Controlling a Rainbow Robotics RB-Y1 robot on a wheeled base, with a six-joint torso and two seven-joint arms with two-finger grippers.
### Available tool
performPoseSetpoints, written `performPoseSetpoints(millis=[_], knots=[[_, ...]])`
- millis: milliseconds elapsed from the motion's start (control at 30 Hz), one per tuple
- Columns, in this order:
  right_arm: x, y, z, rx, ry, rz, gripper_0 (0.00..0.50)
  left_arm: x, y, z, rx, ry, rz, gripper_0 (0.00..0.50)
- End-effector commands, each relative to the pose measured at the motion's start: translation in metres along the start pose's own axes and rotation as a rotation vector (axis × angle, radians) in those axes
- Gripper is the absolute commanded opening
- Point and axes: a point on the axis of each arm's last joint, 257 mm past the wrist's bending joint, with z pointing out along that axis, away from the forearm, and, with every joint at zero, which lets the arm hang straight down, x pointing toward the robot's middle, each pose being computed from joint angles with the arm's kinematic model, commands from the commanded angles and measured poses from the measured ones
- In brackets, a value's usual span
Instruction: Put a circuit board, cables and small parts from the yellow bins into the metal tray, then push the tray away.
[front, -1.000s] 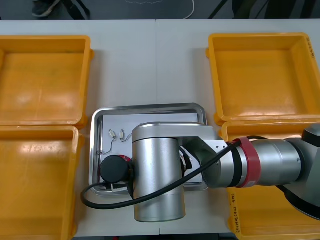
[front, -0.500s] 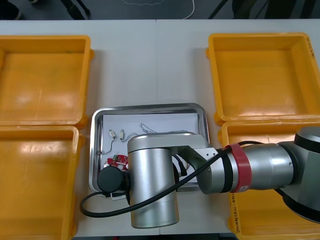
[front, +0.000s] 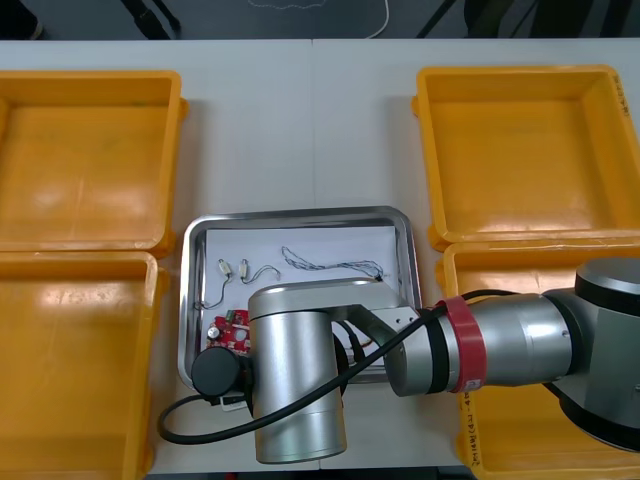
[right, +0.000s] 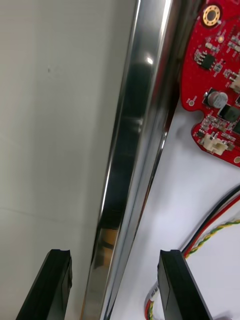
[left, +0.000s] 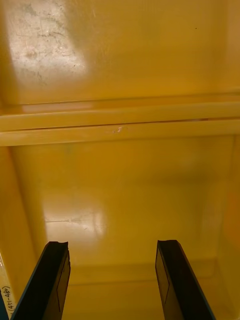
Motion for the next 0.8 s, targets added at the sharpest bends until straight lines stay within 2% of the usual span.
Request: performPoseSetpoints(millis=[33,500,567,633,667,800], knots=[[-0.018,-0.004,-0.007,0.034,-0.027,-0.046,0.5,-0.002,0.013,-0.015,-0.054,-0.011,0.1,0.5],[-0.015,-0.009,0.001,0.032,-0.016,-0.017,0.5,-0.002,0.013,-0.015,-0.054,-0.011,0.1,0.5],[-0.014,-0.01,0.002,0.031,-0.013,-0.01,0.481,-0.002,0.013,-0.015,-0.054,-0.011,0.1,0.5],[-0.013,-0.01,0.003,0.031,-0.011,-0.002,0.413,-0.002,0.013,-0.015,-0.054,-0.011,0.1,0.5],[-0.013,-0.01,0.003,0.031,-0.011,-0.001,0.396,-0.002,0.013,-0.015,-0.054,-0.011,0.1,0.5],[-0.012,-0.01,0.004,0.032,-0.01,0.008,0.253,-0.002,0.013,-0.015,-0.054,-0.011,0.1,0.5]])
